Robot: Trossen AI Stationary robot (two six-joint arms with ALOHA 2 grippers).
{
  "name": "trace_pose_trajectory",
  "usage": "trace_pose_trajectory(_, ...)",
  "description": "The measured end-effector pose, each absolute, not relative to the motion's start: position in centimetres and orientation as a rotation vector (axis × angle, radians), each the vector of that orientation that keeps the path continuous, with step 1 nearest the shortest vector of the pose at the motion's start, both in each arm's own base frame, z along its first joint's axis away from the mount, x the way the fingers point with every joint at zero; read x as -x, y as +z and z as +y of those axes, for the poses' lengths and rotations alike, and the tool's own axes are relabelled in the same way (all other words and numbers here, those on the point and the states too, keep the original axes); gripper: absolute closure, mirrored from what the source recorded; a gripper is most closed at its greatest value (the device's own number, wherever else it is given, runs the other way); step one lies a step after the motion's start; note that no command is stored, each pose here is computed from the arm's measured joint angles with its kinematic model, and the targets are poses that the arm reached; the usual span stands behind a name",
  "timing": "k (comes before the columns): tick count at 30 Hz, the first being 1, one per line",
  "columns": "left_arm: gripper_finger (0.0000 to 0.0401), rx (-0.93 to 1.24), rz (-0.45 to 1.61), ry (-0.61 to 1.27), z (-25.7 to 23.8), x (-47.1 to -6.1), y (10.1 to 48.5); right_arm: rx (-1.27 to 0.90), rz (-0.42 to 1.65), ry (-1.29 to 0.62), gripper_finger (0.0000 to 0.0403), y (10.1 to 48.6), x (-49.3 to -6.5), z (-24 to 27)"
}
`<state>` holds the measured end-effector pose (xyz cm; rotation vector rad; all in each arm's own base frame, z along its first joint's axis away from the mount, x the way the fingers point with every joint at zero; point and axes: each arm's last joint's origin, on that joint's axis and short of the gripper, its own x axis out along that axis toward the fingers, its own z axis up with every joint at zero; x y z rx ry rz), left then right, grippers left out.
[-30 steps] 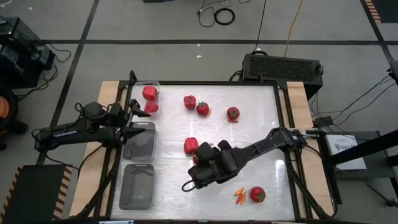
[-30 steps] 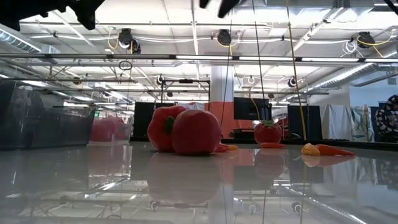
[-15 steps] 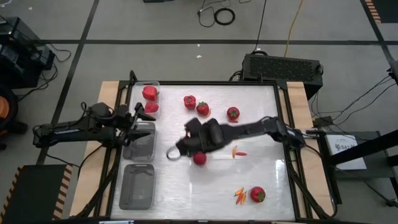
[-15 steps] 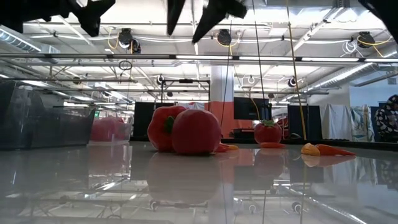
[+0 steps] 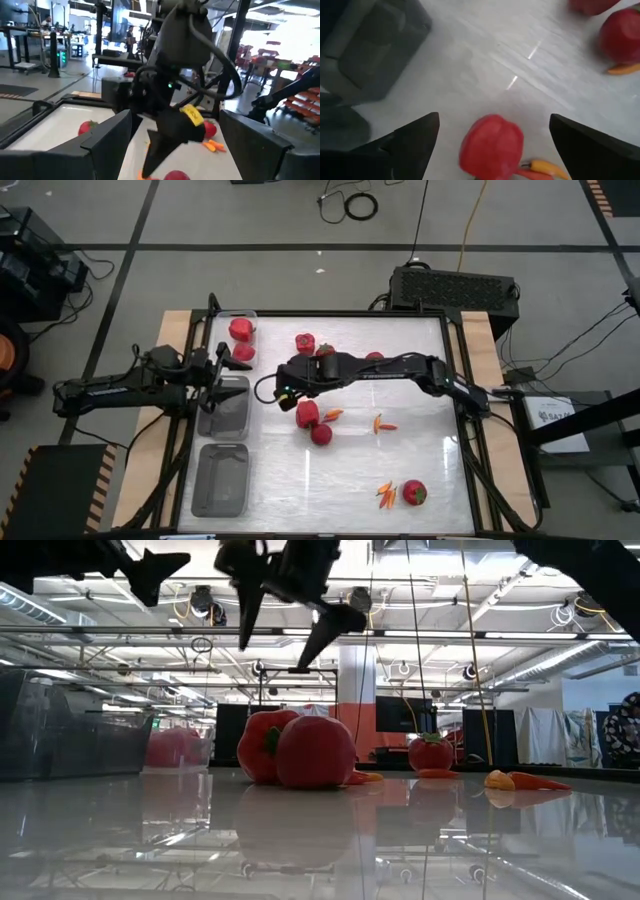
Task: Sort produce into baskets
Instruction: Put the bottom red bell pepper into the transparent bin
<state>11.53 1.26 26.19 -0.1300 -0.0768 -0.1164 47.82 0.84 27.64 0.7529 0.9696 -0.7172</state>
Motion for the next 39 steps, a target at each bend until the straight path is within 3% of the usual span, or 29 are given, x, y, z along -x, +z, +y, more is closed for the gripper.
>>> trace_pose_trajectory(6,0.0093,0.008,-0.102,-0.008,1.6,-11.5,26.5,-0.680,1.018,-0.713,0.0034,26.2,-48.2,0.5)
trace_pose_trajectory(21,0.0093,-0.062,0.108,0.261,2.3,-11.4,24.5,-0.720,1.091,-0.777,0.0035,21.9,-49.5,1.1)
trace_pose_trajectory(39,0.0093,-0.107,0.121,0.289,2.6,-12.1,24.5,-0.871,0.970,-1.008,0.0035,21.1,-48.9,4.4)
